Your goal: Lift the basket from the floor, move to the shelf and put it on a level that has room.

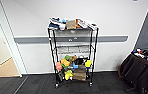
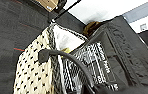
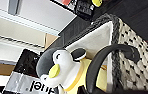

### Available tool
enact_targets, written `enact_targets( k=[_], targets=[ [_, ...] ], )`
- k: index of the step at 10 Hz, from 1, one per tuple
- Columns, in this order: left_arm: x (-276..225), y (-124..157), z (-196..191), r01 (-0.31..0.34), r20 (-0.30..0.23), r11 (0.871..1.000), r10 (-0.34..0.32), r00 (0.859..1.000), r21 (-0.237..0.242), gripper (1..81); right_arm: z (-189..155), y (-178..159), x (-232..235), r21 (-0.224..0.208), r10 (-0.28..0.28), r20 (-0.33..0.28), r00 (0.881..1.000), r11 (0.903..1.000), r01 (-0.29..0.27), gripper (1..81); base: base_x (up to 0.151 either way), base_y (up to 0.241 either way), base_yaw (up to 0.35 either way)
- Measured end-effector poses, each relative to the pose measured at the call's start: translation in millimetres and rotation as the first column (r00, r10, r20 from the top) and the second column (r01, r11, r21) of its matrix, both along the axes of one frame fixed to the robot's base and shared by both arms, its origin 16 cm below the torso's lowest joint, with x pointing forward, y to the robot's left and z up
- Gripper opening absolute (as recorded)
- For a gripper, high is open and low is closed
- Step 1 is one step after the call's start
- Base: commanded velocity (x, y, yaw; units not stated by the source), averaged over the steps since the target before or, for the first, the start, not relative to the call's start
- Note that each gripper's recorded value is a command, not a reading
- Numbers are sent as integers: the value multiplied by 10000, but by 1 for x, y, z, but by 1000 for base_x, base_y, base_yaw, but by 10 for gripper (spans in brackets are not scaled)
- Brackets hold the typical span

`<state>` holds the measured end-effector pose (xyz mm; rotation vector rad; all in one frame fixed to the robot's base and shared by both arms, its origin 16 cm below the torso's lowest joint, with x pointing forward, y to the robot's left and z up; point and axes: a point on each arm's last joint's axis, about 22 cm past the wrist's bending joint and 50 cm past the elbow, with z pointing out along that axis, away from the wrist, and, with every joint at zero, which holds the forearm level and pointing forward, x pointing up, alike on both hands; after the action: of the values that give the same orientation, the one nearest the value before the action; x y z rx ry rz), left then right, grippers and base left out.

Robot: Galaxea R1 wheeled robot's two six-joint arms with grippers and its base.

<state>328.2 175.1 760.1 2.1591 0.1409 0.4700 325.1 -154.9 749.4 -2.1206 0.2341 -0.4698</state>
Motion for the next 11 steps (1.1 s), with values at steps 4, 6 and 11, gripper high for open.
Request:
enact_targets(
  k=[4, 6, 11],
  targets=[
    [-5, -1, 5, 76, 85, 10000, -76, 9999, 12, 10, 5, 1, -5, -12, 81, 90, 9999, 10000, -81, 10, 110, 0, 0],
    [-7, -1, 4, 96, 53, 10000, -97, 9999, 19, 10, 5, 1, -5, -9, 87, 91, 9999, 10000, -87, 10, 115, 0, 0],
    [-9, -3, 7, 130, 67, 9999, -130, 9999, -40, 10, 5, -1, -5, -30, 72, 106, 9999, 10000, -72, 10, 146, 0, 0]
  ],
)
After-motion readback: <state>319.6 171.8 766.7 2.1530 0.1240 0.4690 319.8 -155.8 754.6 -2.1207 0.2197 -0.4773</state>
